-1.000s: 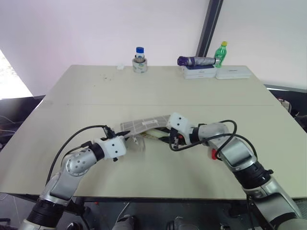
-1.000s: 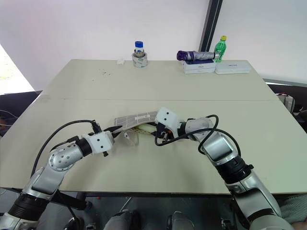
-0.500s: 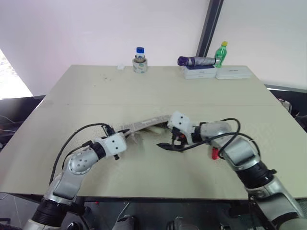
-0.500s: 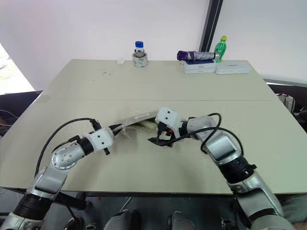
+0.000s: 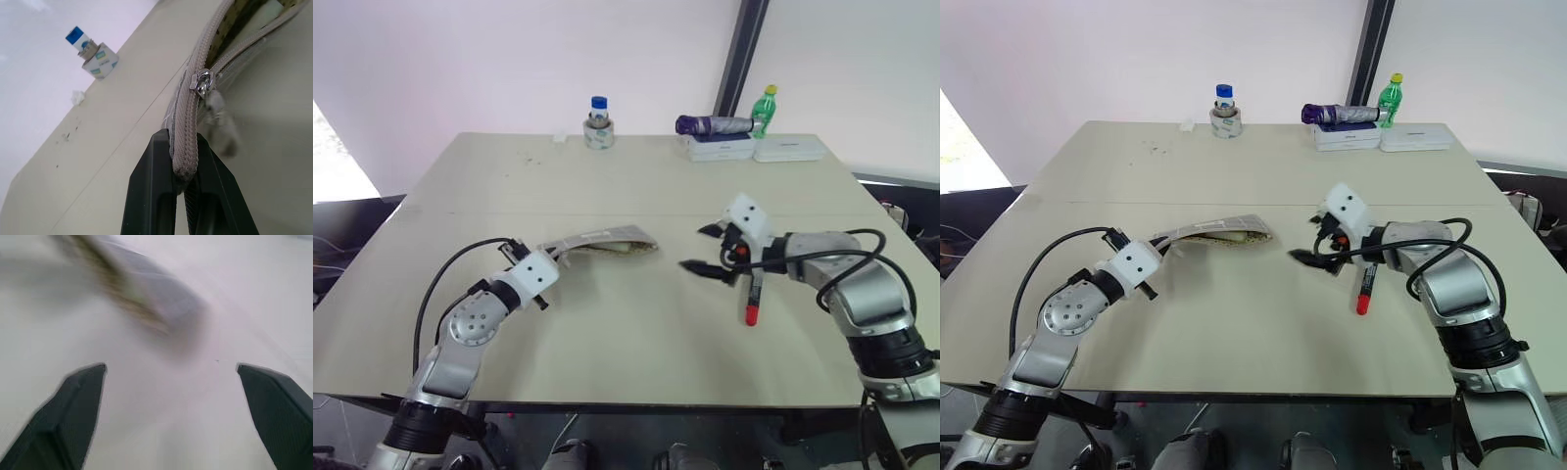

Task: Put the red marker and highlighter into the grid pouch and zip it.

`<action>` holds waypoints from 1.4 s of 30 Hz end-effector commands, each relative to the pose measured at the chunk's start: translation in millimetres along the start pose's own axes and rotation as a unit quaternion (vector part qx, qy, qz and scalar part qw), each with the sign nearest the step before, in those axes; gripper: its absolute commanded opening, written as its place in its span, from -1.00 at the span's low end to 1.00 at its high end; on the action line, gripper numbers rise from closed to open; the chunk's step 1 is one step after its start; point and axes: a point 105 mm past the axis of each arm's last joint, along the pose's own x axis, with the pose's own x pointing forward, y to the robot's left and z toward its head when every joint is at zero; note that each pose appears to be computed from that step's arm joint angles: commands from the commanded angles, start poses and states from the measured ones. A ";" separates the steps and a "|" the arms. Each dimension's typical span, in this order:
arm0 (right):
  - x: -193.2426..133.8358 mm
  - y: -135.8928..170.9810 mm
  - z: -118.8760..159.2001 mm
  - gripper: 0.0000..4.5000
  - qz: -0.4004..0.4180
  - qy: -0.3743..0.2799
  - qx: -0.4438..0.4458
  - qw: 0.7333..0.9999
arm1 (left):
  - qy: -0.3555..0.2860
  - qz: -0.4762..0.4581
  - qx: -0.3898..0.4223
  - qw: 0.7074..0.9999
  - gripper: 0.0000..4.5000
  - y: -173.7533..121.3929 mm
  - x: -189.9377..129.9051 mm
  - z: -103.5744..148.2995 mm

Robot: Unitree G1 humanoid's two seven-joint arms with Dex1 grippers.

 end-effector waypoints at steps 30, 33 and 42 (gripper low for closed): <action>-31.4 70.0 -77.0 -0.72 -0.281 0.127 0.295 0.904 | -0.042 0.005 0.018 0.999 -1.00 0.9 10.1 14.1; -30.7 49.8 -62.2 -0.88 -0.287 0.093 0.245 0.922 | -0.041 0.006 0.017 0.999 -1.00 1.4 9.9 13.6; -16.9 49.3 13.7 -0.88 -0.017 -0.095 0.010 0.995 | -0.037 0.008 0.010 0.999 -1.00 0.7 11.8 11.9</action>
